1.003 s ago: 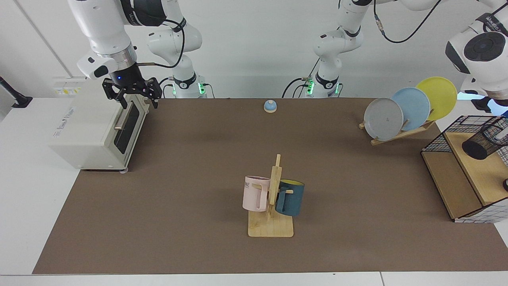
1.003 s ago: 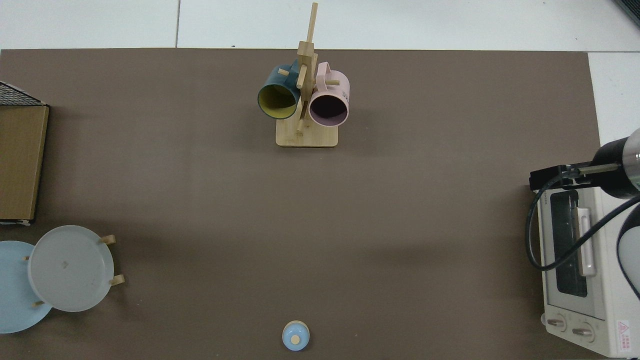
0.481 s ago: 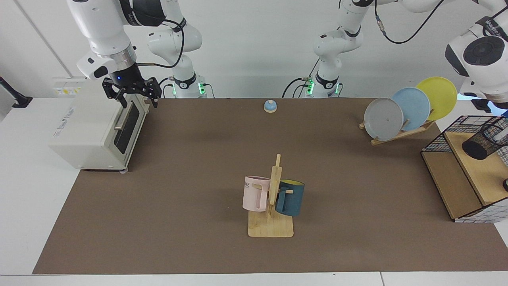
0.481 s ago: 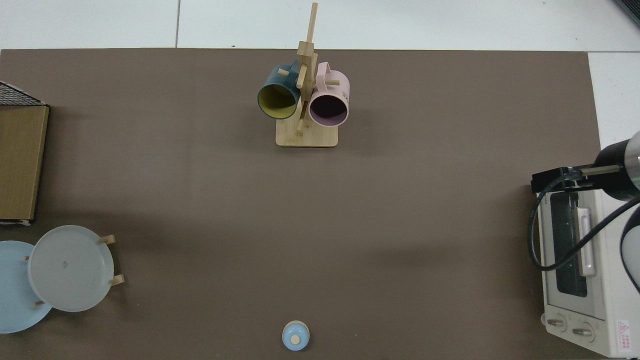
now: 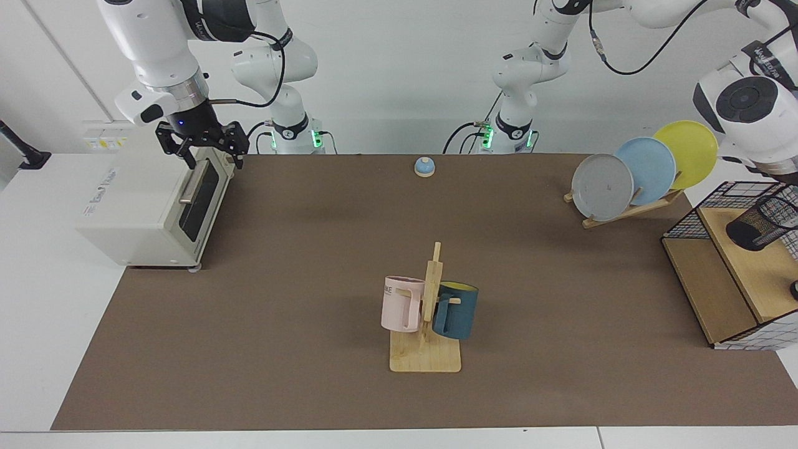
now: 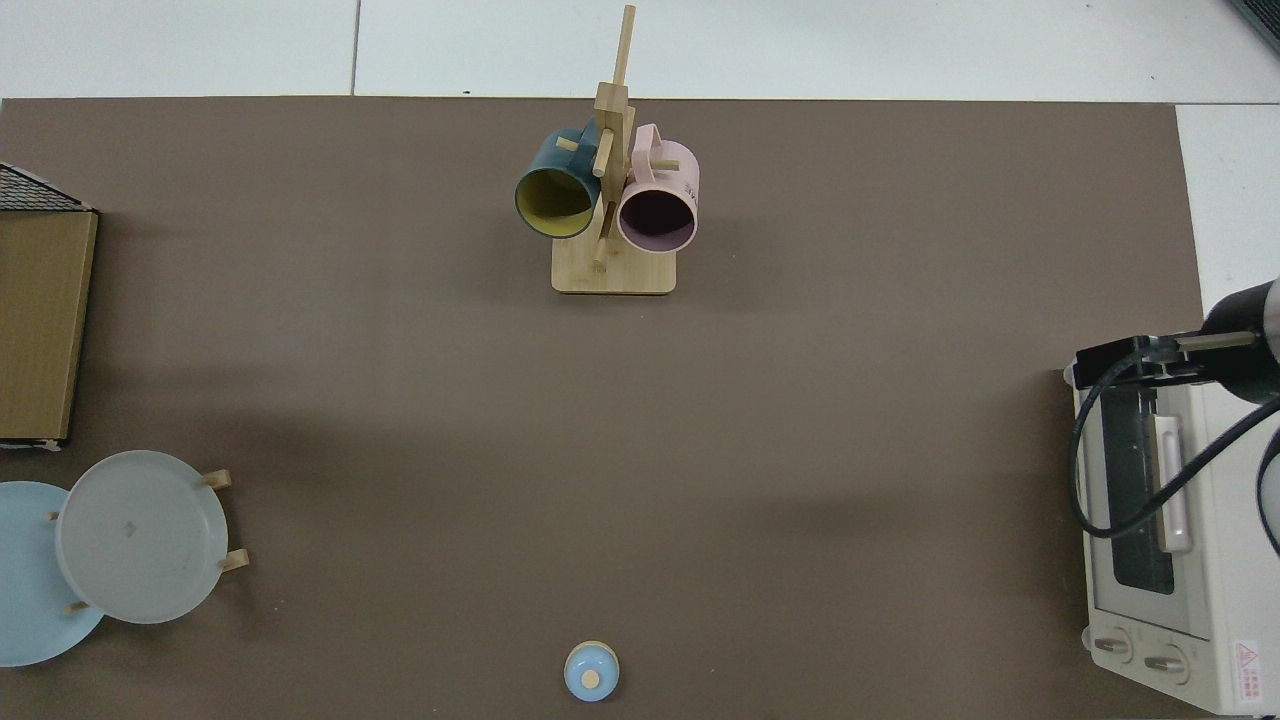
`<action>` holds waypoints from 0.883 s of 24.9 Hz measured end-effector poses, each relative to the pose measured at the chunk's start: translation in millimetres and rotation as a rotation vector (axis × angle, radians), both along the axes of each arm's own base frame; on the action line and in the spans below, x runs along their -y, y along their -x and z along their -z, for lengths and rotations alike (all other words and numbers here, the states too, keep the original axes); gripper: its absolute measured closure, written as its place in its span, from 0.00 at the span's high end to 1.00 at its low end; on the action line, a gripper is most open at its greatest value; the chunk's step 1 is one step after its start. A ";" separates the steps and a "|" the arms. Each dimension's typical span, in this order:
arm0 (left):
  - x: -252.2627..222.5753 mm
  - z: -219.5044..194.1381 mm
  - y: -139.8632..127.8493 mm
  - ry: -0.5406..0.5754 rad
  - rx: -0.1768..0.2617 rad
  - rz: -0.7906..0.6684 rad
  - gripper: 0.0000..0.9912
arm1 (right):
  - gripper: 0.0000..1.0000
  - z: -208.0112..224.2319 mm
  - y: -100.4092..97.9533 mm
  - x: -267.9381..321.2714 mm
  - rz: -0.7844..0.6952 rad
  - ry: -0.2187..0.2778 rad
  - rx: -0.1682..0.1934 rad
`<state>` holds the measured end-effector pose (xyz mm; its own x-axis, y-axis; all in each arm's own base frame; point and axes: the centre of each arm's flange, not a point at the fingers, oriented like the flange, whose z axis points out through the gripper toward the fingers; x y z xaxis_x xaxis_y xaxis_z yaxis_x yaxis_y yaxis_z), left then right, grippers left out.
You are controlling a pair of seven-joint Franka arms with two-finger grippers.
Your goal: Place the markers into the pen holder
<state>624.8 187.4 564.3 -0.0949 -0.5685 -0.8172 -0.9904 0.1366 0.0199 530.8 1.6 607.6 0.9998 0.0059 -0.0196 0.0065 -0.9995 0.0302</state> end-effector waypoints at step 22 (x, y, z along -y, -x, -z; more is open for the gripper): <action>77.8 44.5 4.2 0.525 0.214 -0.463 1.00 | 1.00 1.1 1.6 4.8 0.009 0.000 -0.014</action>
<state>620.7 109.6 519.8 0.3814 -0.8334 -0.3999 -0.9239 -0.3586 -0.1338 529.2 -3.2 606.5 0.9994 -0.0034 -0.0335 -0.0024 -0.9995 0.0303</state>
